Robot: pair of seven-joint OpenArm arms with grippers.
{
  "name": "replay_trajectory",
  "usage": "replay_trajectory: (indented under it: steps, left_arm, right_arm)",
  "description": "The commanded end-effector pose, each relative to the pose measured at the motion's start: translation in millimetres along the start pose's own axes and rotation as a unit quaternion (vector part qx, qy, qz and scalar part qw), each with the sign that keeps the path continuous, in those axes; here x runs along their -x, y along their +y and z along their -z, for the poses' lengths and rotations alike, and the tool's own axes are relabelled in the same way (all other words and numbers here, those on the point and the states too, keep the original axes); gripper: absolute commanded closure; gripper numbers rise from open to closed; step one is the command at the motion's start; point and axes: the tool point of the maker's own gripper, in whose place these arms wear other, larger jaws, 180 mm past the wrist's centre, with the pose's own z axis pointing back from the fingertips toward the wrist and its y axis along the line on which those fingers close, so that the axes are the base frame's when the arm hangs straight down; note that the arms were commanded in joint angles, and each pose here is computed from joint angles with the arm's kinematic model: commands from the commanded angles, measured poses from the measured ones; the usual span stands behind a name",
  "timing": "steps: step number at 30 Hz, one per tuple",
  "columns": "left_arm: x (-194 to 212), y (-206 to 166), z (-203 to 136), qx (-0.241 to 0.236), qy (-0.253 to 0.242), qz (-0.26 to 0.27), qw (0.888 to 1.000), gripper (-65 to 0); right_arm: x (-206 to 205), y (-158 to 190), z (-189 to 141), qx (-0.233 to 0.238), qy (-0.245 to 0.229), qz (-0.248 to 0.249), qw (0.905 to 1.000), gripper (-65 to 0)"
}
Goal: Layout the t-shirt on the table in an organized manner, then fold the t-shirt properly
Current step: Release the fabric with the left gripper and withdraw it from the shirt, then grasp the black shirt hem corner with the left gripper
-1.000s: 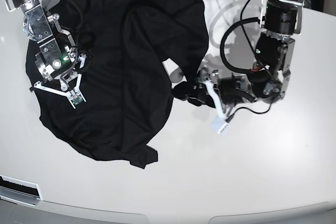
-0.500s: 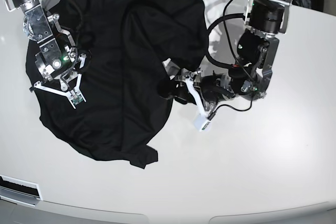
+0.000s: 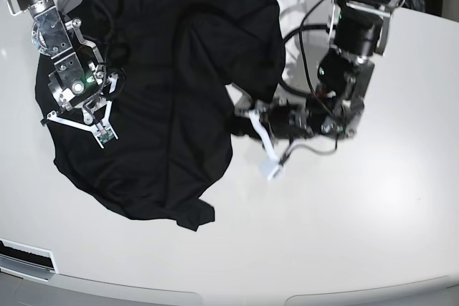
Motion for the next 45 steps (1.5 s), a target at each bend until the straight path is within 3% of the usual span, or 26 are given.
replay_trajectory:
  steps: [1,4,12,17,23,31,38,45]
  left_arm:
    - [-37,-7,-6,0.009,-0.038,0.019,0.999,0.0]
    - [-63,-13,-14,0.016,-0.044,0.050,0.998,0.0]
    - [-119,-60,-40,0.097,-0.060,0.138,0.984,0.0]
    - [-142,-65,-52,0.079,-0.046,0.188,0.978,0.0]
    - [-176,-65,-69,0.063,-0.065,0.206,0.974,0.0]
    - [-209,-117,-96,0.171,-0.096,0.220,0.956,0.0]
    - [-218,-111,-99,0.134,-0.078,0.246,0.957,0.0]
    - [-201,-51,-90,-0.005,-0.011,0.252,0.968,0.0]
  right_arm:
    - [-11,-15,-3,0.020,-0.016,0.003,0.9997,0.0]
    - [-12,-15,-3,0.020,-0.017,0.003,0.9997,0.0]
    - [-12,-15,-3,0.020,-0.017,0.003,0.9997,0.0]
    - [-12,-16,-3,0.020,-0.017,0.003,0.9996,0.0]
    - [-12,-15,-3,0.020,-0.017,0.003,0.9996,0.0]
    - [-12,-15,-3,0.020,-0.017,0.003,0.9997,0.0]
    - [-12,-15,-3,0.020,-0.017,0.003,0.9997,0.0]
    - [-12,-13,-3,0.013,-0.017,-0.007,0.9998,0.0]
